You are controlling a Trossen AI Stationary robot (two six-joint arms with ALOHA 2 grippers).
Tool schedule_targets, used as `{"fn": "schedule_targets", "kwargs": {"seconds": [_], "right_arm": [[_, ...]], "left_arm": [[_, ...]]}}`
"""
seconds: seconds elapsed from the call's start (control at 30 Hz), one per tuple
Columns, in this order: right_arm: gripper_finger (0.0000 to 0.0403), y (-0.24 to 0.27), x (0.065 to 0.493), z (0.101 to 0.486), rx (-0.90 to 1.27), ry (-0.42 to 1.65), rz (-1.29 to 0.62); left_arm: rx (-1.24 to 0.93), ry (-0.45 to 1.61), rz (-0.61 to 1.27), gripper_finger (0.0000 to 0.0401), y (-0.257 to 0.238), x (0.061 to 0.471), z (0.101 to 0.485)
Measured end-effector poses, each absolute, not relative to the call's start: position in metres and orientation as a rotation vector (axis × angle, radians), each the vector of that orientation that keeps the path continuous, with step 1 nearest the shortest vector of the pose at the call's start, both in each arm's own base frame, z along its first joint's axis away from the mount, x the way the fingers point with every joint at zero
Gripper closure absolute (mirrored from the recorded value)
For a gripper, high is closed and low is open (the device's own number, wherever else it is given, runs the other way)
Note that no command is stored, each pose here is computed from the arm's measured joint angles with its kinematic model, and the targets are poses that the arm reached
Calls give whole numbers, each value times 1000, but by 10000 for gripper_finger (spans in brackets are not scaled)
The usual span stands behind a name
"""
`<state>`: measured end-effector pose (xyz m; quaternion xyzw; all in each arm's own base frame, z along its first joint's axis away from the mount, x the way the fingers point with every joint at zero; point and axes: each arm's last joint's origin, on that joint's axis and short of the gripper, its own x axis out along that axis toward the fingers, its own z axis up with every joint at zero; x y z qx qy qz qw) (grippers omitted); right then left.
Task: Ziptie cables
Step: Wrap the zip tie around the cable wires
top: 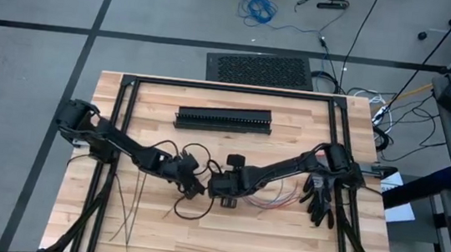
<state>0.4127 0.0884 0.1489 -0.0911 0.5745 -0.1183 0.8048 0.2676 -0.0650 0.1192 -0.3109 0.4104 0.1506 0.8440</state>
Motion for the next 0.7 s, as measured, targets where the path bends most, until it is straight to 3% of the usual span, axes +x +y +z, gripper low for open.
{"fn": "schedule_targets", "kwargs": {"seconds": [0.2,0.33,0.47,0.7], "right_arm": [[403,96,401,193,-207,1125,-277],[403,100,411,207,-153,991,-194],[403,101,433,185,-119,912,-102],[402,84,464,153,-36,783,-73]], "left_arm": [[-630,798,280,365,-60,272,140],[-590,730,227,365,-58,270,166],[-509,717,223,365,-54,252,200],[-405,657,403,373,-48,201,244]]}}
